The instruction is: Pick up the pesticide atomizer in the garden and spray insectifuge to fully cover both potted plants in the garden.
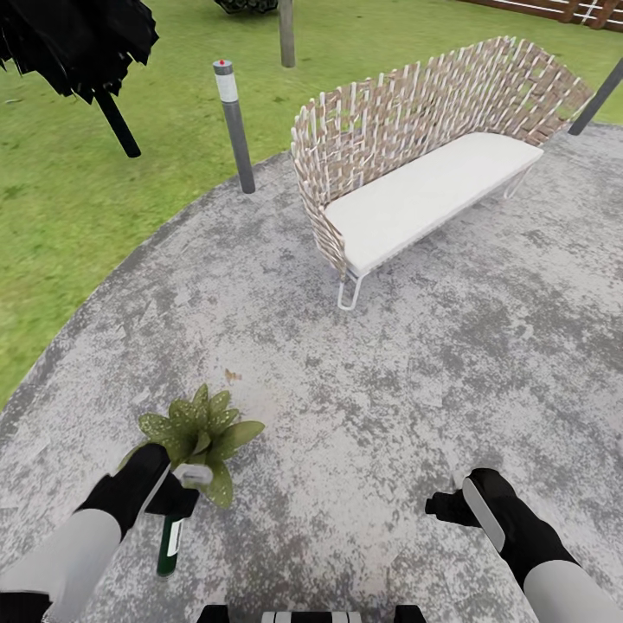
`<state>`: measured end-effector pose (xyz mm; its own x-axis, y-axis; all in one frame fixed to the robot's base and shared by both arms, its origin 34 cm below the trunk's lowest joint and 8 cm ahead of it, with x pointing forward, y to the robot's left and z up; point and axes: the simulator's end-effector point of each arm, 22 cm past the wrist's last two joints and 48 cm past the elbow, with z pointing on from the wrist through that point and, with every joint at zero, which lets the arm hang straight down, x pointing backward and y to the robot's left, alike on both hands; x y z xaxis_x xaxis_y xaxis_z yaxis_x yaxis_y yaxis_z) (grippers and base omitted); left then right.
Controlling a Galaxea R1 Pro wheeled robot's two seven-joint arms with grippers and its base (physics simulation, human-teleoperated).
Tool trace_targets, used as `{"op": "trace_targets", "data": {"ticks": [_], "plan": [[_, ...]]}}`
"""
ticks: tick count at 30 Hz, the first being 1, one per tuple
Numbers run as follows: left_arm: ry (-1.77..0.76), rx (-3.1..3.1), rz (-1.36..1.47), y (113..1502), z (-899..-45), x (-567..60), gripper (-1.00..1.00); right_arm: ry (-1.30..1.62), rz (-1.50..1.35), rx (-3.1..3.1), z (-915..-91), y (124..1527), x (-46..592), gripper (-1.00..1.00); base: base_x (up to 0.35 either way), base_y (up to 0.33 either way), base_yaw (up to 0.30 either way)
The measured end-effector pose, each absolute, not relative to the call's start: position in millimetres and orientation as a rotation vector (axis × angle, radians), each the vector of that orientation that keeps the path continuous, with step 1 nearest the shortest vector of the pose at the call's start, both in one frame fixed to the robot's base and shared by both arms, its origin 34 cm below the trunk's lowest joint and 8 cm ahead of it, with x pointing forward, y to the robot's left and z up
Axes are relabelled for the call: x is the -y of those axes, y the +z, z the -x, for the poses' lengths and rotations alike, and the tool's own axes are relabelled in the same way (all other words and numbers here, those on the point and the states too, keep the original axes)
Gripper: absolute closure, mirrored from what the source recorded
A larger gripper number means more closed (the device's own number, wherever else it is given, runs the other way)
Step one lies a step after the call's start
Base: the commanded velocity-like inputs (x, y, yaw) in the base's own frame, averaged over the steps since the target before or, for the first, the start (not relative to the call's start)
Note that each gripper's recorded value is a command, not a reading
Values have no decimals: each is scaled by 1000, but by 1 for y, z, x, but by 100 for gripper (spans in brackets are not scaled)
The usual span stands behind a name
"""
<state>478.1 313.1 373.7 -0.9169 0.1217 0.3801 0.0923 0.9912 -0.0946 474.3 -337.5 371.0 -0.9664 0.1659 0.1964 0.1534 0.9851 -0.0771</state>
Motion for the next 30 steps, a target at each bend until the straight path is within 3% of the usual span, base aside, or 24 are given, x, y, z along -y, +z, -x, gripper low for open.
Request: {"op": "trace_targets", "data": {"ticks": [13,30], "plan": [[112,2745,146,374,-481,-312,100,90,238,2927,-474,371,337,-100,0,0,0],[121,2630,131,367,-399,-311,100,90,238,2927,-474,371,338,-100,0,0,0]]}}
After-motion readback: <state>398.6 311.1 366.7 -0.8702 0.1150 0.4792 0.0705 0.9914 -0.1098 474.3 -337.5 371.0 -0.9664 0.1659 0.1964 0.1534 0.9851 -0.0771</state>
